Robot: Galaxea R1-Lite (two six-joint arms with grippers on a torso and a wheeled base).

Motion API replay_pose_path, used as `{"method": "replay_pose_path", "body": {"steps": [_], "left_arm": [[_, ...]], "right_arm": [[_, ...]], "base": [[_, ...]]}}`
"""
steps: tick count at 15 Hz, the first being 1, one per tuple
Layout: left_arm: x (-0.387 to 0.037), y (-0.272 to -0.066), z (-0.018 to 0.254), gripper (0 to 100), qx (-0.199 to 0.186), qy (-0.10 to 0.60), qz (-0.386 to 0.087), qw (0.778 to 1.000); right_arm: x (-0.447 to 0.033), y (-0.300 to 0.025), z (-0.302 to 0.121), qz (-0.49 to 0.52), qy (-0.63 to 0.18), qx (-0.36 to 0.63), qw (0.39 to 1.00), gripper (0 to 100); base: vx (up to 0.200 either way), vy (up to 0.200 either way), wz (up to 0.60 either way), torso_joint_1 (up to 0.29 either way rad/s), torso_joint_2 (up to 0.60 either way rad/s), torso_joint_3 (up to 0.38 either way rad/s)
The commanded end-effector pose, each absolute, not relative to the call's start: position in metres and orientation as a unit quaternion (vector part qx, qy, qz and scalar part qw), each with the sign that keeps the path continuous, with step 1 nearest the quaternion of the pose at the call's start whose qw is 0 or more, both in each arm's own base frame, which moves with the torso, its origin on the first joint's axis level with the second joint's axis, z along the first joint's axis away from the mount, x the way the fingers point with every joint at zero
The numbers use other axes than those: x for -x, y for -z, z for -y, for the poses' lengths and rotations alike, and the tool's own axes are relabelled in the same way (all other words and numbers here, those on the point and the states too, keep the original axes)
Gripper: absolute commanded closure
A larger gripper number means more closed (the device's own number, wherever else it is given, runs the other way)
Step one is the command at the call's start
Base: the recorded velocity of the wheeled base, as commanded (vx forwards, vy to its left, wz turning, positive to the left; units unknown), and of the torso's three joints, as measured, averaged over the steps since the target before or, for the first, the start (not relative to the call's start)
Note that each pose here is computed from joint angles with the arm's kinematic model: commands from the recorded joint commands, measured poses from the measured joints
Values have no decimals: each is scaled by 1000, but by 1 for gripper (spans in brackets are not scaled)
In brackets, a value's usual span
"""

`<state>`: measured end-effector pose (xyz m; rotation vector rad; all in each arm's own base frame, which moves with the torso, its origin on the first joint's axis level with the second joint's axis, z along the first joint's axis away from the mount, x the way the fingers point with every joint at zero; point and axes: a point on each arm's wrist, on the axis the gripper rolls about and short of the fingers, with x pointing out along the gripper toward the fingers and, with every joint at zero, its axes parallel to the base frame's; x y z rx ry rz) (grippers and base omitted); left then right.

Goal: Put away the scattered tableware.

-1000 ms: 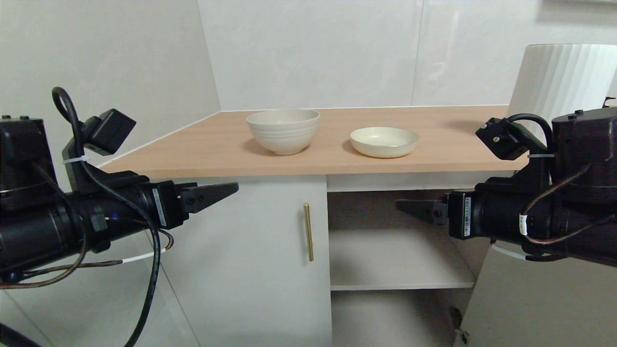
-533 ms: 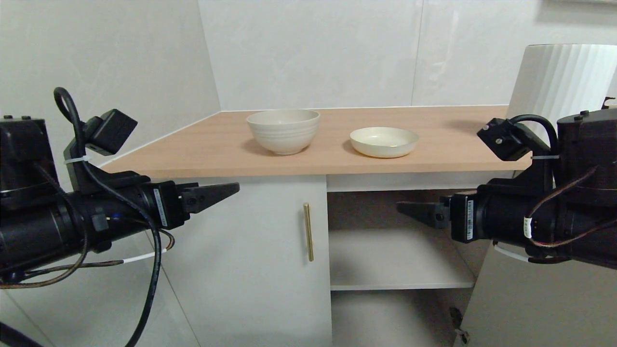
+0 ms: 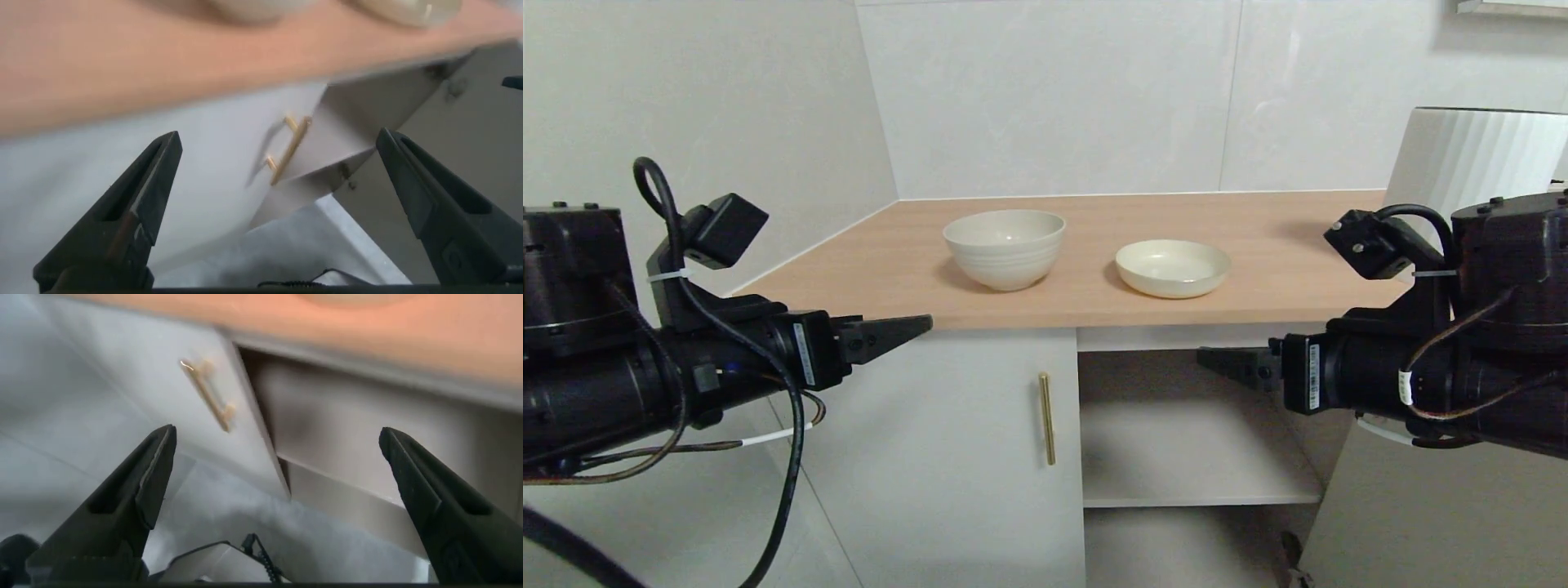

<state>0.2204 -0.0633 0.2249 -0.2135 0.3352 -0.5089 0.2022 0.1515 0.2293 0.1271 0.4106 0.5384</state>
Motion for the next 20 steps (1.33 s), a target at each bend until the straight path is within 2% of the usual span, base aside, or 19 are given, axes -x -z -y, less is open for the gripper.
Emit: {"method": "replay_pose_path", "body": {"steps": [1,6,10,12,14,15,16,18,20], "left_arm": [[-221,-224,64,0,105,250,-167,948],[-225,-219,65,0,105,249,-177,946],[-229,-225,67,0,104,250,-178,946],[-240,-238,75,0,102,256,-203,939],[-259,-262,82,0,101,250,-234,934],[-265,-274,84,0,99,235,-253,933],[-267,-277,84,0,96,217,-274,932],[-279,-257,96,0,90,197,-330,919],[-293,-255,100,0,122,135,-328,927]], "right_arm": [[-203,-228,-152,-204,-263,-61,941,0],[-206,-224,-154,-211,-261,-59,940,0],[-217,-222,-151,-202,-247,-64,946,0],[-242,-222,-147,-175,-227,-53,956,0],[-269,-233,-153,-152,-209,-61,964,0],[-274,-236,-155,-161,-202,-60,964,0],[-276,-237,-155,-177,-191,-55,964,0],[-284,-234,-158,-231,-155,-78,957,0],[-295,-230,-159,-243,-114,-74,960,0]], "base": [[0,0,0,168,-549,-295],[0,0,0,172,-479,-286],[0,0,0,122,-300,-177],[0,0,0,13,-33,-23],[0,0,0,0,0,0],[0,0,0,0,0,0],[0,0,0,0,0,0],[0,0,0,0,0,0],[0,0,0,0,0,0]]}}
